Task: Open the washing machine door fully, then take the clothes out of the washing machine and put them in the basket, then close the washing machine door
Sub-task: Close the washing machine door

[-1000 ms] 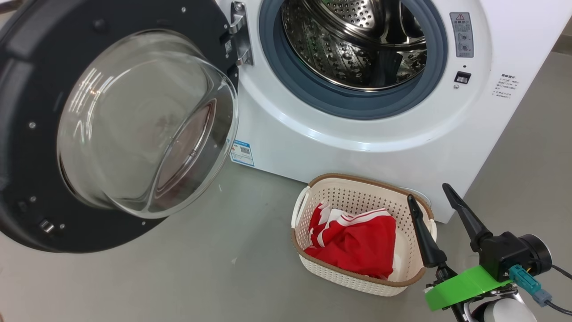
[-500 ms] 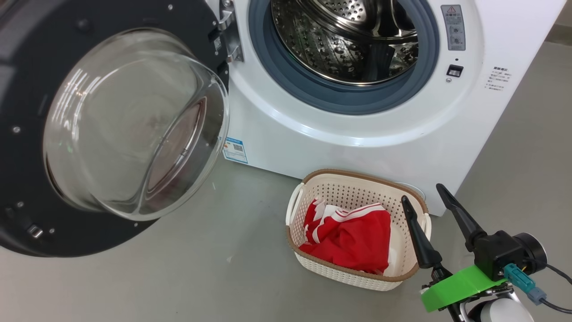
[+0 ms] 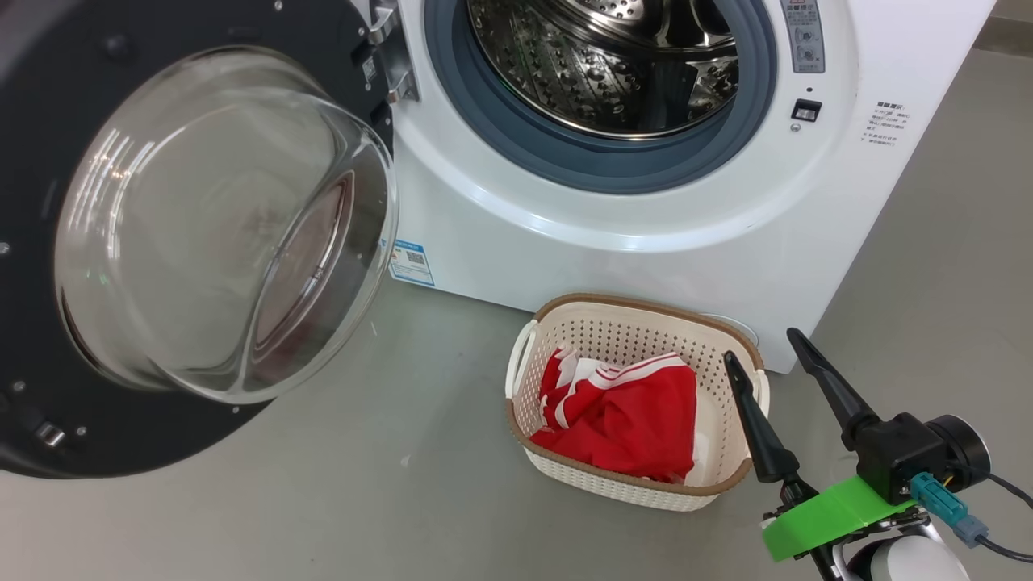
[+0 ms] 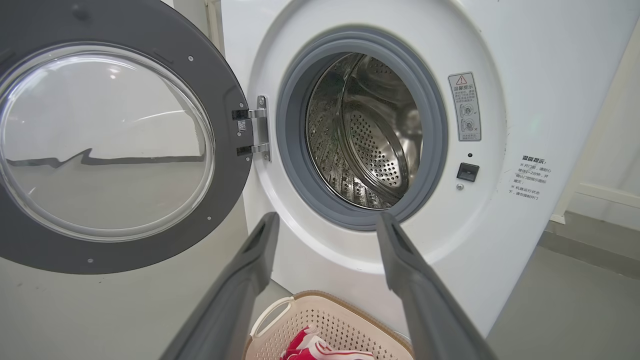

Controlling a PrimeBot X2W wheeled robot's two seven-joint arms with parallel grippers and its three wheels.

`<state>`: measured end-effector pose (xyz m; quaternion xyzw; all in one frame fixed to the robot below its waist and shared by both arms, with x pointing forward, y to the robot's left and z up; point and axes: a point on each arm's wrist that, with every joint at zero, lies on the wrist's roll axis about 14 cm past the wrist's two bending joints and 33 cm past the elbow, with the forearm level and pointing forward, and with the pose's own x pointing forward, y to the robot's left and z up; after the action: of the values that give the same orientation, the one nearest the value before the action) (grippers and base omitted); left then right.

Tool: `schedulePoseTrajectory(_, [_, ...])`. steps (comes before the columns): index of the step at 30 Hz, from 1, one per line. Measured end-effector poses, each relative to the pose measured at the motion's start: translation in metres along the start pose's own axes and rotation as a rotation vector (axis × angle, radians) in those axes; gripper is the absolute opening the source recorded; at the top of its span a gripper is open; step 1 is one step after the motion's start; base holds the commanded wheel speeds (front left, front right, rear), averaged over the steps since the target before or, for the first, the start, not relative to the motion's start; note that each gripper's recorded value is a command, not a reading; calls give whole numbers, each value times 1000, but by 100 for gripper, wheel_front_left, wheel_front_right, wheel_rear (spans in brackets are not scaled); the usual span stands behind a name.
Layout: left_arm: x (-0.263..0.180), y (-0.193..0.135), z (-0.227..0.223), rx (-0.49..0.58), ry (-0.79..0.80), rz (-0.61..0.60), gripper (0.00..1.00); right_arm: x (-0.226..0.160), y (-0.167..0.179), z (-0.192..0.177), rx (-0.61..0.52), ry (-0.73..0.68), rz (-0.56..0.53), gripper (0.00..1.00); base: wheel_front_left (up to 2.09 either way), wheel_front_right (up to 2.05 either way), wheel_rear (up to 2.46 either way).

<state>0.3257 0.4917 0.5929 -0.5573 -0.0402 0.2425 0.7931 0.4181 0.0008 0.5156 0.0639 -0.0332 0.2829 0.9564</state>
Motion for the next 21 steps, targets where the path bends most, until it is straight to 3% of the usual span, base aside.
schedulePoseTrajectory(21, [-20, -15, -33, -13, 102, -158, 0, 2, 3, 0, 5, -2, 3, 100, 0, 0, 0])
